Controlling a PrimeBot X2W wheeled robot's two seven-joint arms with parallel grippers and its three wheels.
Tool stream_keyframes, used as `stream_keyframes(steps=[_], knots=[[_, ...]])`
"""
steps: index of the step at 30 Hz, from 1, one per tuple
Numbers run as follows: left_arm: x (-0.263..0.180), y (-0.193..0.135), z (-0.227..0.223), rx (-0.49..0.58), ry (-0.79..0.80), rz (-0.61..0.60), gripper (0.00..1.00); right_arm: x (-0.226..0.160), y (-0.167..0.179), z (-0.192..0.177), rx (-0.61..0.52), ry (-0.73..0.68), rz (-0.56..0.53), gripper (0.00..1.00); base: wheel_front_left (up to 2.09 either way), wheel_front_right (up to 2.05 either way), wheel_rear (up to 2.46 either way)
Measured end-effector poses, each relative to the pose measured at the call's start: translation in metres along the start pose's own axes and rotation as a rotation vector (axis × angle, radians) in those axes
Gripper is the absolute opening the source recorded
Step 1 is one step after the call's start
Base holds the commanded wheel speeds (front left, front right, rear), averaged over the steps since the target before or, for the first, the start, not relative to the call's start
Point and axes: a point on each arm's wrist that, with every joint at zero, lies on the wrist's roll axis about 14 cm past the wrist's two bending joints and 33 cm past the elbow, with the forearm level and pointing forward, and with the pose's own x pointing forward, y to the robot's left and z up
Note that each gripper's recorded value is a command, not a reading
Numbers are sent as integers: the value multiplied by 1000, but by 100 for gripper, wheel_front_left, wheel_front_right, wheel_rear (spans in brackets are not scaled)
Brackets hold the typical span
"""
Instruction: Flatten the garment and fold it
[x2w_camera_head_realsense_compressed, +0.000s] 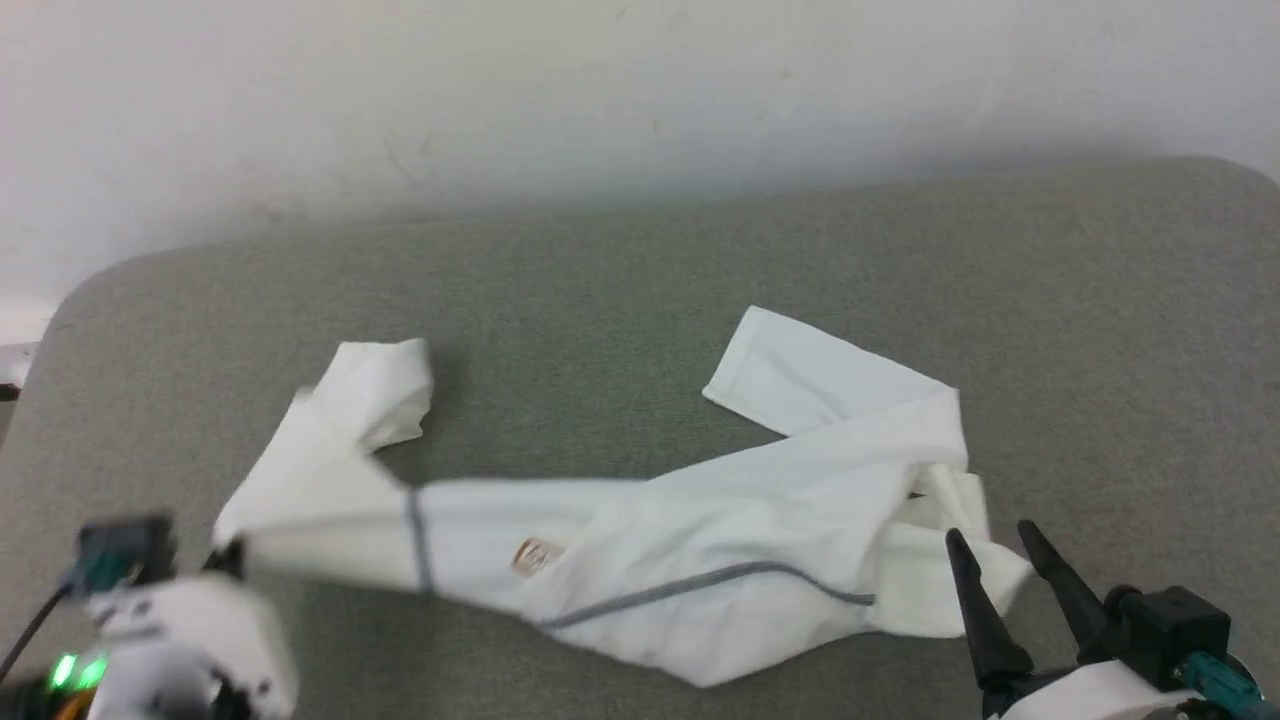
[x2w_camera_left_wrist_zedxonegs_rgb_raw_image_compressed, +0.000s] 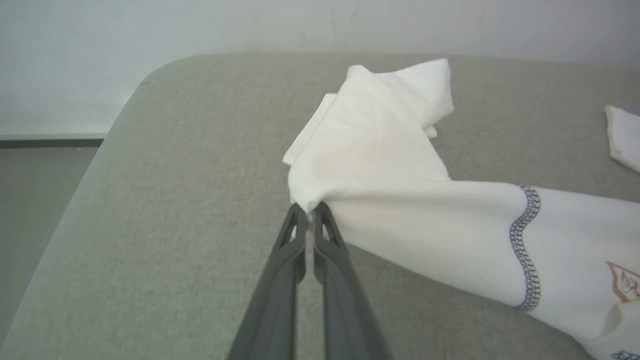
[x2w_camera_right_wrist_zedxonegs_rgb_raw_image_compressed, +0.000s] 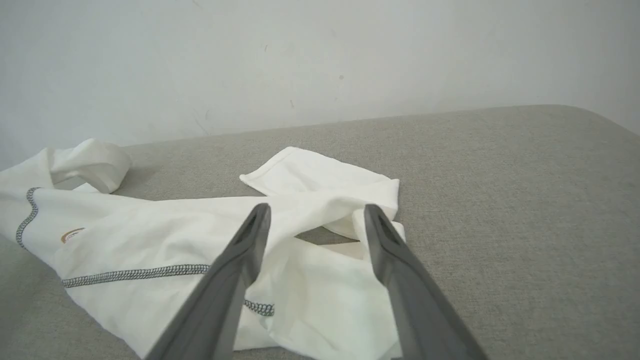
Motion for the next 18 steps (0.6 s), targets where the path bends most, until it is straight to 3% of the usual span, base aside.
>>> stream_keyframes(steps=[5, 9, 11, 18], knots=[[-49, 50, -67, -107, 166, 186, 0, 2, 7, 1, -3, -1, 25, 100, 0, 0, 0], [-61, 54, -85, -183, 193, 207, 1, 4, 10, 2, -6, 1, 37, 100, 0, 0, 0], [-60, 47, -82, -222, 163, 189, 100, 4, 10, 3, -7, 4, 38, 100, 0, 0, 0], [-49, 26, -8, -181, -190, 99, 100, 5, 9, 2, -15, 27, 37, 100, 0, 0, 0]])
